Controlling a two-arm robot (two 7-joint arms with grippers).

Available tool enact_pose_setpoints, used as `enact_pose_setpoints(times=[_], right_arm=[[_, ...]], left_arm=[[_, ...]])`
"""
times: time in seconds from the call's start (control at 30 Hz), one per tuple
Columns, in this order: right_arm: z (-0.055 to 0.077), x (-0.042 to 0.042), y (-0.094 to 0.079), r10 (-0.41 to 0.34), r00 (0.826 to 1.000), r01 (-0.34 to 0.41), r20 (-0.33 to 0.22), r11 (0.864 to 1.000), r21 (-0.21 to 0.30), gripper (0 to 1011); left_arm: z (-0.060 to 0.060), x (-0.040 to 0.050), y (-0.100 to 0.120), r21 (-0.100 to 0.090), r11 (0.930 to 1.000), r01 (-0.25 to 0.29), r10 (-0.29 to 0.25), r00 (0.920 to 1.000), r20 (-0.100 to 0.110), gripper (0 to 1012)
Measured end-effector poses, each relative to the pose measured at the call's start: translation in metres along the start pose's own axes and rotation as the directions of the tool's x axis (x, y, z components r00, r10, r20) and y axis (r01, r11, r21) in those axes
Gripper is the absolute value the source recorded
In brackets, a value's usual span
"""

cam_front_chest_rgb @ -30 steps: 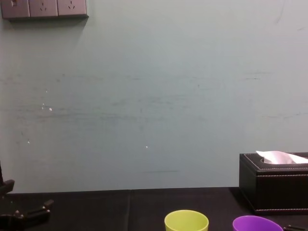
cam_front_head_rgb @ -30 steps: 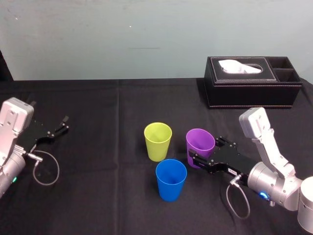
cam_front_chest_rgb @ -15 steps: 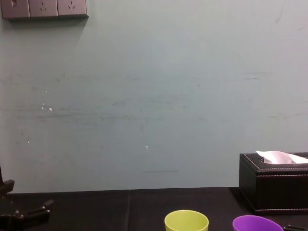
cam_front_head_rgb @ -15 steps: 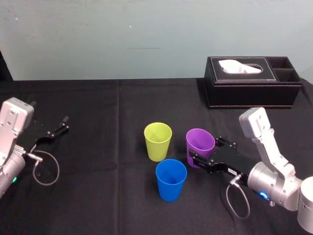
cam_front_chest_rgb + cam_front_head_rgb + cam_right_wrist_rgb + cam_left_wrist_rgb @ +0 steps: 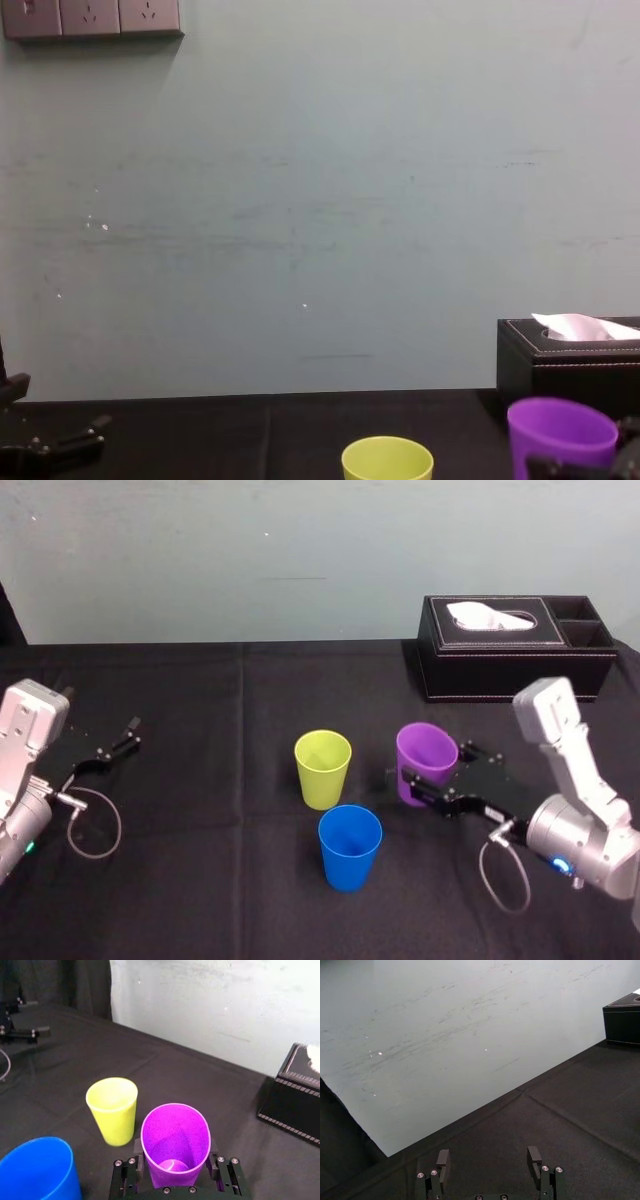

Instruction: Stack the three plastic cups sequentially using one hand.

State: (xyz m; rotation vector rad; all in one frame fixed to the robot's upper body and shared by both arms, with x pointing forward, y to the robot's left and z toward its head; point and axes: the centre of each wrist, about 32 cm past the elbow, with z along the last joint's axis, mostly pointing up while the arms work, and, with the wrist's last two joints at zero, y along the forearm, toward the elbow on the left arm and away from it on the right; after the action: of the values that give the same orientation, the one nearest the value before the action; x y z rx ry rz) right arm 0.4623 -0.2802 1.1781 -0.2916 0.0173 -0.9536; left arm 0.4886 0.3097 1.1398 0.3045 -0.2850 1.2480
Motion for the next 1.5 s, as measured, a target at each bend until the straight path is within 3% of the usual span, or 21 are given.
enact_pose_setpoints(times=[0.37,0.6,1.0,1.5], right_arm=[[0.042,0.0034,-0.008,0.019,0.999,-0.021,0.044,0.998,0.065,722],[0.068,-0.0032,-0.001,0.058,0.995,-0.067,0.078,0.992,0.11,722],[0.079,-0.0176,0.021,0.1,0.99,-0.111,0.101,0.988,0.108,722],[0.073,-0.0278,0.035,0.128,0.986,-0.137,0.105,0.987,0.082,722]], left_arm=[[0.0,0.0,0.0,0.0,1.0,0.0,0.0,1.0,0.0,1010],[0.0,0.0,0.0,0.0,1.0,0.0,0.0,1.0,0.0,1010],[0.0,0.0,0.0,0.0,1.0,0.0,0.0,1.0,0.0,1010],[0.0,0.0,0.0,0.0,1.0,0.0,0.0,1.0,0.0,1010]])
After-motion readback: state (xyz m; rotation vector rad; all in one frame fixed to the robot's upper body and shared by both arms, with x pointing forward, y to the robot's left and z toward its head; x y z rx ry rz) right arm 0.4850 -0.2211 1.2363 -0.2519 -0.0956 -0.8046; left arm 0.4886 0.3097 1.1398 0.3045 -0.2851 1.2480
